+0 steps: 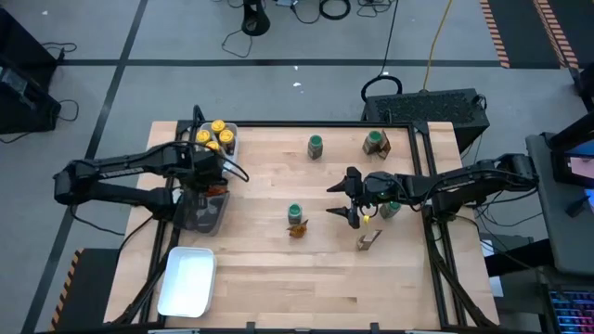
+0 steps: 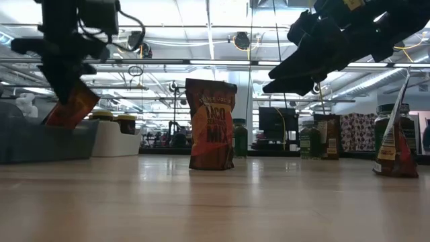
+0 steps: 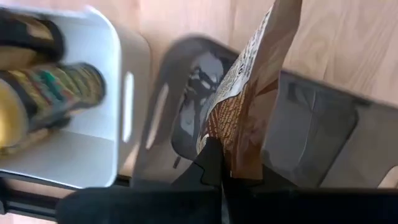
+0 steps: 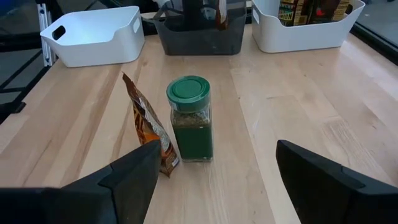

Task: Sort spices by type
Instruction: Put the top left orange seasoning pack into the black bin

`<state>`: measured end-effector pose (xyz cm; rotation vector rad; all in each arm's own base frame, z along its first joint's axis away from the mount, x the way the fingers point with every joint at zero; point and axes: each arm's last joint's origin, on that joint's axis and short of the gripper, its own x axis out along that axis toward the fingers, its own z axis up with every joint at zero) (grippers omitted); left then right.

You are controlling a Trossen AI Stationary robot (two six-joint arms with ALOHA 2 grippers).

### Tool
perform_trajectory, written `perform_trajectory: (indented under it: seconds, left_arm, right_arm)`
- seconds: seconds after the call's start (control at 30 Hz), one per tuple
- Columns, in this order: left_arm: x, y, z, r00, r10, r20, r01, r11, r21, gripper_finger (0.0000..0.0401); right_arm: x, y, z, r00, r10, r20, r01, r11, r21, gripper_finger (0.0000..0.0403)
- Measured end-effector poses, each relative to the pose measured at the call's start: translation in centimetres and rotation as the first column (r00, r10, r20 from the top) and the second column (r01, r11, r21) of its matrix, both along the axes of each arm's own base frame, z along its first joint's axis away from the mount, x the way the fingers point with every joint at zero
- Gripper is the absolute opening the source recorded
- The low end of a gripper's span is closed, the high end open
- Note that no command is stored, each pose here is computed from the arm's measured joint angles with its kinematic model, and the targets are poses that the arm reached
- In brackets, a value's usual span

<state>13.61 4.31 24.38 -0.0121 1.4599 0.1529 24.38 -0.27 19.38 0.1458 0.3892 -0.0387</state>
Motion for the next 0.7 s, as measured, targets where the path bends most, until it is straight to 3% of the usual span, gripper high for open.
perform_trajectory:
  seconds: [0.33, 0.7]
  left_arm:
    - [-0.3, 0.3, -0.7, 1.000, -0.021, 0.019, 0.021, 1.000, 0.022, 0.0001]
    - [-0.5, 1.1, -0.9, 0.999, 0.032, 0.003, -0.032, 0.999, 0.029, 0.0008]
  right_arm:
    - [0.0, 0.0, 0.0, 1.000, 0.001, 0.000, -0.001, 1.000, -0.003, 0.0299]
    - [0.0, 0.0, 0.0, 1.000, 0.001, -0.001, -0.001, 1.000, -0.003, 0.0299]
